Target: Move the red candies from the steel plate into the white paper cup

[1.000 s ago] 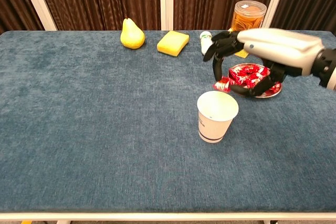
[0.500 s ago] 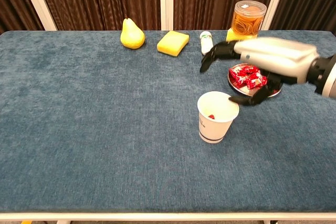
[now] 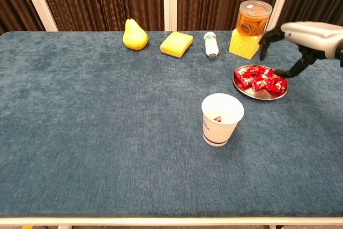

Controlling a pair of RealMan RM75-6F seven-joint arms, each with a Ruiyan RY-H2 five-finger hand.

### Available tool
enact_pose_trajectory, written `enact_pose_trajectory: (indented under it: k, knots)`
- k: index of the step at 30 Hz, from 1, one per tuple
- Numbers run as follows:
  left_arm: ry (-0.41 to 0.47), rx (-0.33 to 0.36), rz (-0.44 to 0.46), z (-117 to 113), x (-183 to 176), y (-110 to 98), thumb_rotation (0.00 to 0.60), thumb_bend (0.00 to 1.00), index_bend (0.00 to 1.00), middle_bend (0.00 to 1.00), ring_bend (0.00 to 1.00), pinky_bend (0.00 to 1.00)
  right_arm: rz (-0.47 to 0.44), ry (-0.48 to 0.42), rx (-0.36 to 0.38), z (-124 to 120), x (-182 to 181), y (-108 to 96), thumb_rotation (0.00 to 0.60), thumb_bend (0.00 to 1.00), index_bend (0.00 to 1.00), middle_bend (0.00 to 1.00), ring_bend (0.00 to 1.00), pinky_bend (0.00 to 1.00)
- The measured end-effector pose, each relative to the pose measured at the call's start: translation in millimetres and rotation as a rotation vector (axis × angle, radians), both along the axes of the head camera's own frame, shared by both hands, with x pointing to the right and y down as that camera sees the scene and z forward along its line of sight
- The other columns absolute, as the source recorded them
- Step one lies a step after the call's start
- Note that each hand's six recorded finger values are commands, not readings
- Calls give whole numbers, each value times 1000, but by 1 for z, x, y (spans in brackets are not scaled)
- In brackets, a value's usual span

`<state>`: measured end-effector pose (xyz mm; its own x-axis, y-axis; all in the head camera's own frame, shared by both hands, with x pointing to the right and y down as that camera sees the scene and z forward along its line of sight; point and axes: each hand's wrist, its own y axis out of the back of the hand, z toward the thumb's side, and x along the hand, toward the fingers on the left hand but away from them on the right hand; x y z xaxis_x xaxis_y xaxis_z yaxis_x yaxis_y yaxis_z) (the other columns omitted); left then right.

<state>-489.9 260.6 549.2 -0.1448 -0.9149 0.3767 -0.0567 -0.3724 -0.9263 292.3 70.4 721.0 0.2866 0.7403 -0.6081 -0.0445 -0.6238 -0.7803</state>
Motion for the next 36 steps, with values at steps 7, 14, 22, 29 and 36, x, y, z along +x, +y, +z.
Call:
enact_pose_trajectory:
  k: [7, 14, 22, 29, 36]
  knots:
    - [-1, -3, -2, 0, 0, 0, 600, 162, 73, 43, 81, 147, -5, 85, -28, 31, 8, 5, 600, 292, 388, 144, 0, 0]
    - [-3, -2, -3, 0, 0, -1, 600, 161, 73, 43, 81, 147, -4, 101, -29, 47, 3, 3, 600, 293, 388, 143, 0, 0]
    - [-4, -5, -11, 0, -3, 1, 600, 159, 73, 43, 81, 147, 1, 108, -39, 63, -6, 0, 600, 299, 395, 149, 0, 0]
    - [-3, -7, -14, 0, -4, 2, 600, 159, 73, 43, 81, 147, -1, 102, -25, 66, -12, 0, 600, 321, 461, 178, 0, 0]
    - [-2, -8, -15, 1, -4, 2, 600, 158, 73, 43, 81, 147, 8, 100, -6, 63, -8, -2, 600, 340, 528, 197, 0, 0]
